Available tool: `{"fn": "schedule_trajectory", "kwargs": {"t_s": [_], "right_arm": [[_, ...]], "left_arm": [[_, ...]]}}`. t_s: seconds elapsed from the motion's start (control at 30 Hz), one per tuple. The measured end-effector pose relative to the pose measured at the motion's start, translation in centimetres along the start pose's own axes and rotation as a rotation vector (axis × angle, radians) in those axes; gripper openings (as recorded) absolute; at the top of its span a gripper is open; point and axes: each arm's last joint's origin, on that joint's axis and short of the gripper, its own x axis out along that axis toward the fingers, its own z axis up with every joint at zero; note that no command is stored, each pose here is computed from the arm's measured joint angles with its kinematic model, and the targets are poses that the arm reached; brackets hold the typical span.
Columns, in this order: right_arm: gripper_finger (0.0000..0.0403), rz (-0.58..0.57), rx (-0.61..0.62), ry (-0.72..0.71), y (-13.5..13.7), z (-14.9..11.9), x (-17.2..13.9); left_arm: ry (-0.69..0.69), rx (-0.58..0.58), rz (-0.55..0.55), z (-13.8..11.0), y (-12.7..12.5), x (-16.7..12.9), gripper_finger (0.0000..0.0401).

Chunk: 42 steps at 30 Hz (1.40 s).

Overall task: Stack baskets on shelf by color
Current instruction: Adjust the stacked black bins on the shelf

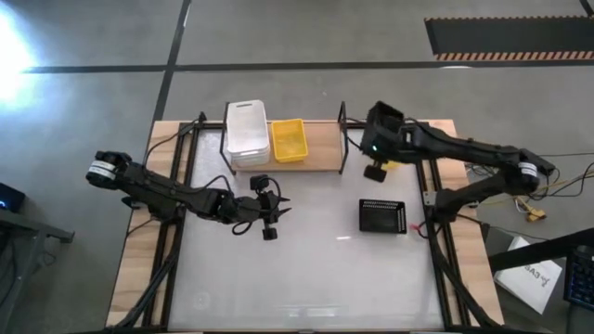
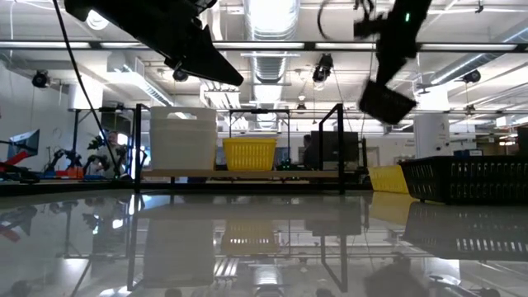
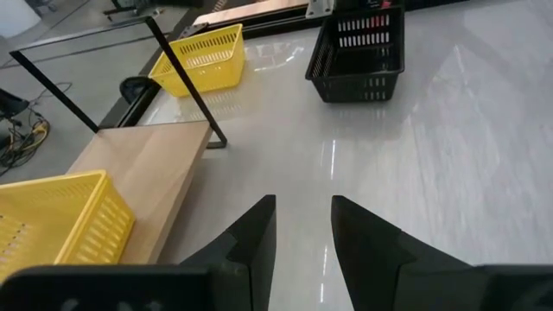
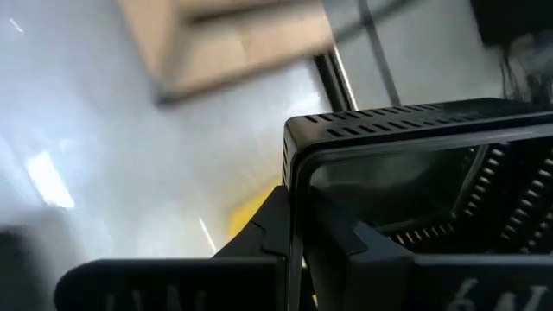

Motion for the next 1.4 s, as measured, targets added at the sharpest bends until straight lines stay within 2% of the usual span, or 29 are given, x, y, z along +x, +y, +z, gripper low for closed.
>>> {"fn": "schedule_trajectory", "kwargs": {"t_s": [0.1, 0.27, 0.37, 0.5, 0.6, 0.7, 0.9, 0.97, 1.07, 1.4], "right_arm": [[0.0012, 0.061, -0.032, -0.113, 2.2, 1.0, -3.4], [0.0012, 0.13, -0.196, -0.29, 7.5, 3.8, -7.6], [0.0011, 0.149, -0.326, -0.354, 10.2, 6.3, -8.0], [0.0011, 0.105, -0.45, -0.333, 11.6, 10.0, -5.9], [0.0011, 0.1, -0.456, -0.283, 10.8, 12.5, -3.4], [0.0011, 0.144, -0.414, -0.232, 8.7, 14.3, -0.7], [0.0011, 0.113, -0.339, -0.049, 4.0, 15.8, 4.0], [0.0011, 0.144, -0.326, -0.023, 3.0, 16.3, 5.2], [0.0011, 0.196, -0.305, 0.008, 2.3, 16.6, 7.0], [0.0011, 0.216, -0.282, 0.155, 2.3, 16.5, 10.6]], "left_arm": [[0.0, 0.0, 0.0, 0.1, 0.0, -0.1, 0.0097], [-0.02, -0.007, 0.0, 0.5, 0.3, -0.5, 0.0097], [-0.027, -0.011, 0.0, 0.6, 0.4, -0.7, 0.0097], [-0.037, -0.013, -0.007, 0.9, 0.3, -0.9, 0.0097], [-0.057, -0.016, -0.024, 1.2, 0.0, -1.6, 0.0097], [-0.077, -0.015, -0.049, 1.3, -0.4, -2.5, 0.0097], [-0.106, -0.005, -0.085, 1.5, -1.2, -3.9, 0.0097], [-0.107, -0.002, -0.081, 1.4, -1.4, -4.0, 0.0097], [-0.103, 0.003, -0.082, 1.2, -1.6, -4.0, 0.0097], [-0.1, -0.012, -0.099, 0.9, -2.0, -4.2, 0.0097]]}}
